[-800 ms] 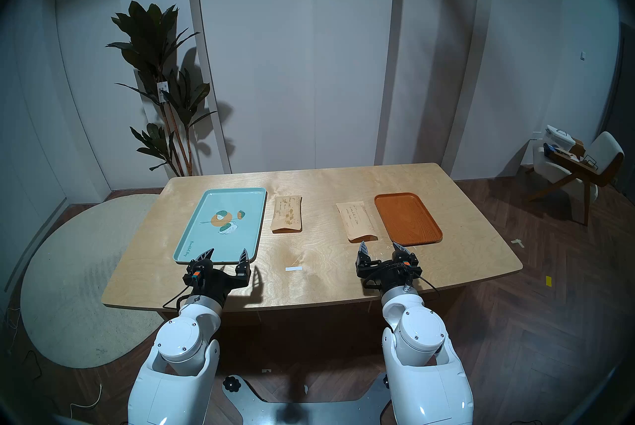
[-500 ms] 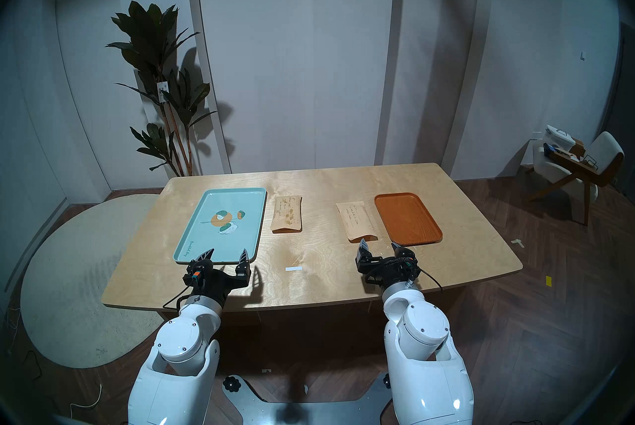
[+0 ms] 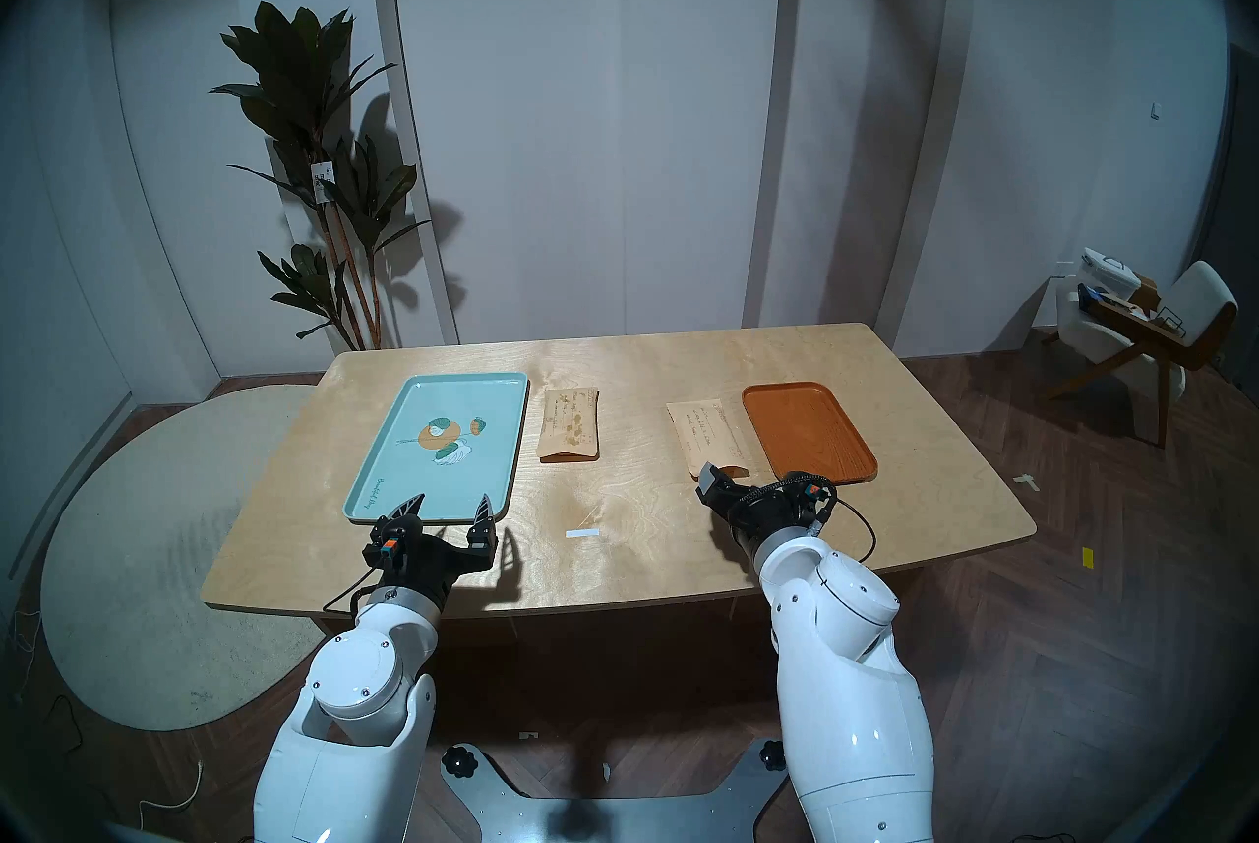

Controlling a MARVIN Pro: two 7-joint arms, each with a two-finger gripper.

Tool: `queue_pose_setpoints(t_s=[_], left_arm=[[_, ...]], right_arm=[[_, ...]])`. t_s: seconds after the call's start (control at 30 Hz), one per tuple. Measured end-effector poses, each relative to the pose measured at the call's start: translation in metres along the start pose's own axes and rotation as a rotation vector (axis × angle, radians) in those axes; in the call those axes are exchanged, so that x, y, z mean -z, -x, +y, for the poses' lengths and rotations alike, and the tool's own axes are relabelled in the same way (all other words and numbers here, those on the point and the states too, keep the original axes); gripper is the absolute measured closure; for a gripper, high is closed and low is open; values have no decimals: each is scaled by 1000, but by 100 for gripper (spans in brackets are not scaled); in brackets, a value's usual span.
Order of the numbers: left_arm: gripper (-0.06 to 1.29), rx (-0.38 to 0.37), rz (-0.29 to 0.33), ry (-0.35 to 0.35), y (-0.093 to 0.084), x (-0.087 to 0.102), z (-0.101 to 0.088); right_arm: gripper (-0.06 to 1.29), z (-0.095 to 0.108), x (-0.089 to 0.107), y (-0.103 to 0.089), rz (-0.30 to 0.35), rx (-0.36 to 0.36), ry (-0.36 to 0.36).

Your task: Sort the mail into the trays, one tray per recipient

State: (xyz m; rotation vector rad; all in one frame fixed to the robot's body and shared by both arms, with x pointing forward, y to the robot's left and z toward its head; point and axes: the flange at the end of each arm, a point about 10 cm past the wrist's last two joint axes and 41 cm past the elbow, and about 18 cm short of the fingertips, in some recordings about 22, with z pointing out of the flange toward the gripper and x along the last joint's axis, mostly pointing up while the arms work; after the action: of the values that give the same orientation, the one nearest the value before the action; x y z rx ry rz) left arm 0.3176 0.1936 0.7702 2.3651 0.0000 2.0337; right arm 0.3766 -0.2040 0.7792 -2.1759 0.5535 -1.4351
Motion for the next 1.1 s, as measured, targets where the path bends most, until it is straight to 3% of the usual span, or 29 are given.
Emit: queue_pose_setpoints(t_s=[0.13,0.37,1.1], left_arm=[[-2,0,0,0,0,0,0],[-2,0,-1,0,0,0,0],[-2,0,-1,0,0,0,0]], right_arm=[[0,5,-10,4,-50,-84,17],[3,3,-25,-6,-68,-176,10],[3,-16,-60,-11,-119,-228,-24]])
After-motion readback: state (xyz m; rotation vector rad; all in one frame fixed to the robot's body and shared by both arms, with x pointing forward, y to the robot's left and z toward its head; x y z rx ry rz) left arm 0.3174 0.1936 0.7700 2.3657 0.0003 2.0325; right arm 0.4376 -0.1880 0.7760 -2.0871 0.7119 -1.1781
